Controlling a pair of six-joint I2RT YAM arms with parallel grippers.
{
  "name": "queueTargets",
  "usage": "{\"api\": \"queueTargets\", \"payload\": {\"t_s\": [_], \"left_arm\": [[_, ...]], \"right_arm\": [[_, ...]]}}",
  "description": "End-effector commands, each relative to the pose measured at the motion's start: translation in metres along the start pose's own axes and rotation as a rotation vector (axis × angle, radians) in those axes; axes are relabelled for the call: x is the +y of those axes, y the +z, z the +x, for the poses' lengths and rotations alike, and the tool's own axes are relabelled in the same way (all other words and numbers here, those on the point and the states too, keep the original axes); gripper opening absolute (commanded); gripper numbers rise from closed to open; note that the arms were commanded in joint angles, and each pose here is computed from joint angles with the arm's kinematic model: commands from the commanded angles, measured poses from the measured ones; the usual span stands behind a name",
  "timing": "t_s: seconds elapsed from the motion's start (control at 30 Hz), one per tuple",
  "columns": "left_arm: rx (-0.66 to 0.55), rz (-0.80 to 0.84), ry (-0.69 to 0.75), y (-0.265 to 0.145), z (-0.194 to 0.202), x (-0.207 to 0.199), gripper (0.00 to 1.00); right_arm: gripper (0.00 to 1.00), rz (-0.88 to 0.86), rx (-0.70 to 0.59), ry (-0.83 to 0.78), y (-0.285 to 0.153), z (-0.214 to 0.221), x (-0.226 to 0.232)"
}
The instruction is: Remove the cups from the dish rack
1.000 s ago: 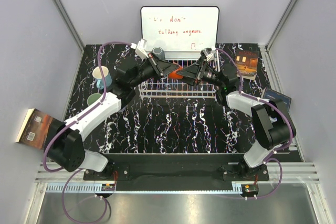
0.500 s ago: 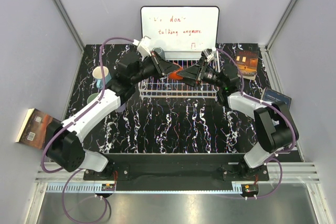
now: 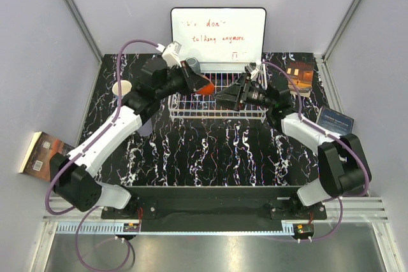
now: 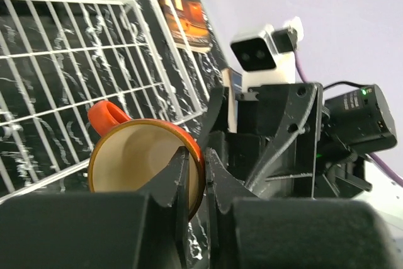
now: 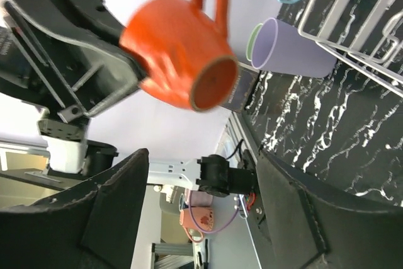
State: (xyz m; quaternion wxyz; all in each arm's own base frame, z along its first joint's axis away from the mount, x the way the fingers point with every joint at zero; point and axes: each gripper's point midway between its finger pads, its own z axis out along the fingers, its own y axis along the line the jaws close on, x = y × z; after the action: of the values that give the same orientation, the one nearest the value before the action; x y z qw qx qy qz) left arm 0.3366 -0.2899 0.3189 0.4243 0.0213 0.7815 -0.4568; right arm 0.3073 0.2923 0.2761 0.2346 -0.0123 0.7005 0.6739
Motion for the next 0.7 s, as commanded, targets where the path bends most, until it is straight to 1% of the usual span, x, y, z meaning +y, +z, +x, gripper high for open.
{"api": "queueTargets", "payload": {"t_s": [0.0, 0.07, 0.1, 0.13, 0.17, 0.2, 0.23, 0.27, 0.3, 0.33, 0.37, 0.4, 0.43, 0.5, 0.53, 0.6, 0.67], "left_arm": [[-0.14, 0.039, 0.091, -0.023, -0.046, -0.034, 0.0], [-0.133, 0.015, 0.099, -0.024, -0.048, -0.032, 0.0], [-0.106, -0.01, 0.114, -0.026, -0.044, -0.029, 0.0], [-0.085, -0.018, 0.127, -0.026, -0.038, -0.03, 0.0], [-0.077, -0.035, 0.166, -0.028, -0.035, -0.028, 0.0], [-0.039, -0.078, 0.179, -0.03, -0.024, -0.02, 0.0], [-0.023, -0.083, 0.21, -0.034, -0.015, -0.026, 0.0], [-0.013, -0.124, 0.255, -0.035, -0.008, -0.018, 0.0], [0.022, -0.154, 0.273, -0.038, 0.003, -0.013, 0.0], [0.047, -0.152, 0.302, -0.039, 0.017, -0.019, 0.0], [0.049, -0.184, 0.327, -0.039, 0.021, -0.015, 0.0], [0.078, -0.214, 0.361, -0.039, 0.033, -0.007, 0.0], [0.103, -0.209, 0.387, -0.038, 0.045, -0.011, 0.0], [0.141, -0.253, 0.425, -0.034, 0.06, -0.001, 0.0], [0.164, -0.254, 0.447, -0.031, 0.071, -0.002, 0.0], [0.194, -0.299, 0.475, -0.024, 0.085, 0.01, 0.0], [0.223, -0.32, 0.501, -0.019, 0.099, 0.015, 0.0]], "right_arm": [[0.78, 0.012, -0.013, -0.098, -0.001, -0.005, 0.015], [0.78, 0.123, -0.031, -0.078, -0.006, -0.005, 0.001], [0.78, 0.218, -0.114, -0.17, -0.007, -0.026, -0.006], [0.77, 0.357, -0.112, -0.123, -0.018, -0.021, -0.027], [0.77, 0.449, -0.139, -0.132, -0.026, -0.026, -0.038], [0.76, 0.57, -0.223, -0.207, -0.038, -0.048, -0.046], [0.75, 0.687, -0.216, -0.181, -0.052, -0.044, -0.061], [0.75, 0.751, -0.238, -0.199, -0.06, -0.05, -0.067], [0.75, 0.819, -0.284, -0.247, -0.07, -0.064, -0.067], [0.75, 0.859, -0.282, -0.248, -0.075, -0.064, -0.071], [0.75, 0.879, -0.295, -0.258, -0.078, -0.067, -0.071], [0.75, 0.901, -0.32, -0.275, -0.082, -0.074, -0.069], [0.75, 0.915, -0.326, -0.273, -0.083, -0.077, -0.07], [0.75, 0.942, -0.359, -0.278, -0.086, -0.085, -0.067], [0.75, 0.955, -0.35, -0.267, -0.086, -0.085, -0.071], [0.75, 0.989, -0.386, -0.267, -0.09, -0.093, -0.071], [0.75, 1.002, -0.392, -0.262, -0.092, -0.095, -0.072]]}}
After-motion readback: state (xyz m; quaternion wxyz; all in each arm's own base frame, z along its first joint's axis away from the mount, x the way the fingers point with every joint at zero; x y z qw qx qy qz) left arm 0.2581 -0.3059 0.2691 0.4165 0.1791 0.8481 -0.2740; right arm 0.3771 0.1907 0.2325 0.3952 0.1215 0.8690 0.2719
